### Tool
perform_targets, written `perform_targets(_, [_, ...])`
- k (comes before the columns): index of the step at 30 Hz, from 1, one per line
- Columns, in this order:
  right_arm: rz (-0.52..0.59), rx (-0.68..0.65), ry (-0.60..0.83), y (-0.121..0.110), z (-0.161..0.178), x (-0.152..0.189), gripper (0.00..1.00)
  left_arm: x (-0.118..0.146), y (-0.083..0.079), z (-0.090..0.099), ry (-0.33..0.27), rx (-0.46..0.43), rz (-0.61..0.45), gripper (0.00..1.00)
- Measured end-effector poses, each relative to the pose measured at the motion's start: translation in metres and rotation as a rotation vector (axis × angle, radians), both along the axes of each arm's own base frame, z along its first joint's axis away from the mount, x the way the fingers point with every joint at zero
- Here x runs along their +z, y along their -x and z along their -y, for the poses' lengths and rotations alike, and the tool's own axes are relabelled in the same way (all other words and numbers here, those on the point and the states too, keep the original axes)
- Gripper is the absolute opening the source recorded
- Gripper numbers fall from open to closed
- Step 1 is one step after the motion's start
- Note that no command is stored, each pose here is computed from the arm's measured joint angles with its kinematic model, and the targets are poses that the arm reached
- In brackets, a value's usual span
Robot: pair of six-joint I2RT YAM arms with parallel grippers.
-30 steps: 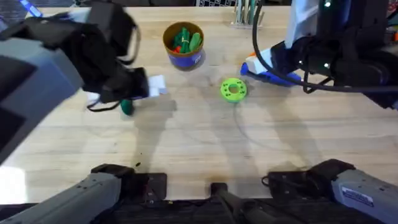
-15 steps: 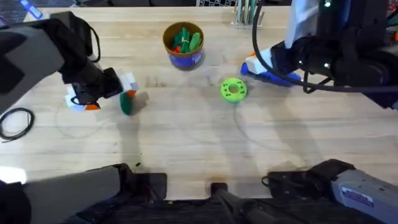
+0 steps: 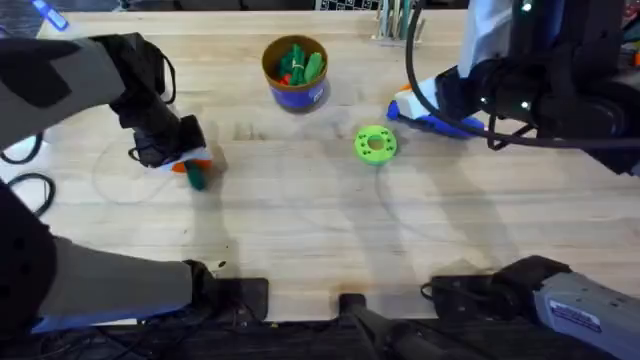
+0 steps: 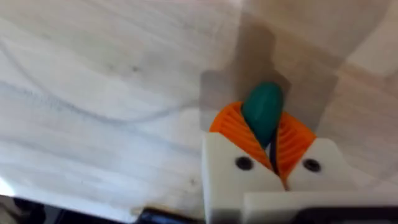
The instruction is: Pick up the gripper from the table and insert it into the empty holder that is missing its gripper. Then pick up a screw, insert it into the mounting hole, and use the screwdriver to tighten it. Finally, clean up the table by picking up the vegetable and placing it into the bucket.
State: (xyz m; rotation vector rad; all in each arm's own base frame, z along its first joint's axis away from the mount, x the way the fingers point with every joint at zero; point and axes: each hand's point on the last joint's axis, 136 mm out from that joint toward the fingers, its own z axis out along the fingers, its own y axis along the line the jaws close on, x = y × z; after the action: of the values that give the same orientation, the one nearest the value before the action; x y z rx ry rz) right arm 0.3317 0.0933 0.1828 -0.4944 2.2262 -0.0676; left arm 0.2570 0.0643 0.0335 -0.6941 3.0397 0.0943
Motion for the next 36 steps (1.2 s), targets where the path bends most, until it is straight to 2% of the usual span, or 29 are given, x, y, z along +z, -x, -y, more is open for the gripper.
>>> perform_targets(1, [0.0,0.0,0.0,0.0,0.0,0.0,0.991,0.002,0.005,0.001,0.004,0.0,-0.024,0.027])
perform_targets(4, [0.0,0.0,0.0,0.0,0.0,0.0,0.991,0.012,0.013,0.003,0.011,0.009,-0.071,0.021])
perform_targets(6, [0.0,0.0,0.0,0.0,0.0,0.0,0.991,0.027,0.004,0.007,0.019,0.01,-0.047,0.02])
perform_targets(7, [0.001,0.0,0.0,0.0,0.0,0.0,0.991,0.036,-0.006,0.01,0.028,0.003,-0.014,0.02])
perform_targets(10, [0.0,0.0,0.0,0.0,0.0,0.0,0.991,0.078,-0.056,0.036,0.081,-0.059,0.195,0.02])
perform_targets(14, [0.001,0.0,0.0,0.0,0.0,0.0,0.991,0.142,-0.127,0.094,0.191,-0.217,0.544,0.02])
perform_targets(16, [0.001,0.0,0.0,0.0,0.0,0.0,0.991,0.167,-0.15,0.127,0.239,-0.307,0.681,0.02])
perform_targets(18, [0.001,0.0,0.0,0.0,0.0,0.0,0.99,0.18,-0.162,0.157,0.269,-0.381,0.763,0.02])
perform_targets(20, [0.0,0.0,0.0,0.0,0.0,0.0,0.991,0.184,-0.169,0.181,0.284,-0.433,0.804,0.02])
perform_targets(23, [0.0,0.0,0.0,0.0,0.0,0.0,0.991,0.175,-0.177,0.198,0.271,-0.464,0.81,0.02])
perform_targets(28, [0.001,0.0,0.0,0.0,0.0,0.0,0.992,0.133,-0.188,0.189,0.19,-0.432,0.722,0.02])
perform_targets(32, [0.0,0.0,0.0,0.0,0.0,0.0,0.992,0.108,-0.192,0.181,0.157,-0.412,0.668,0.02])
perform_targets(33, [0.0,0.0,0.0,0.0,0.0,0.0,0.992,0.106,-0.193,0.179,0.15,-0.412,0.664,0.085])
perform_targets(36, [0.0,0.0,0.0,0.0,0.0,0.0,0.991,0.107,-0.194,0.178,0.143,-0.407,0.667,0.535])
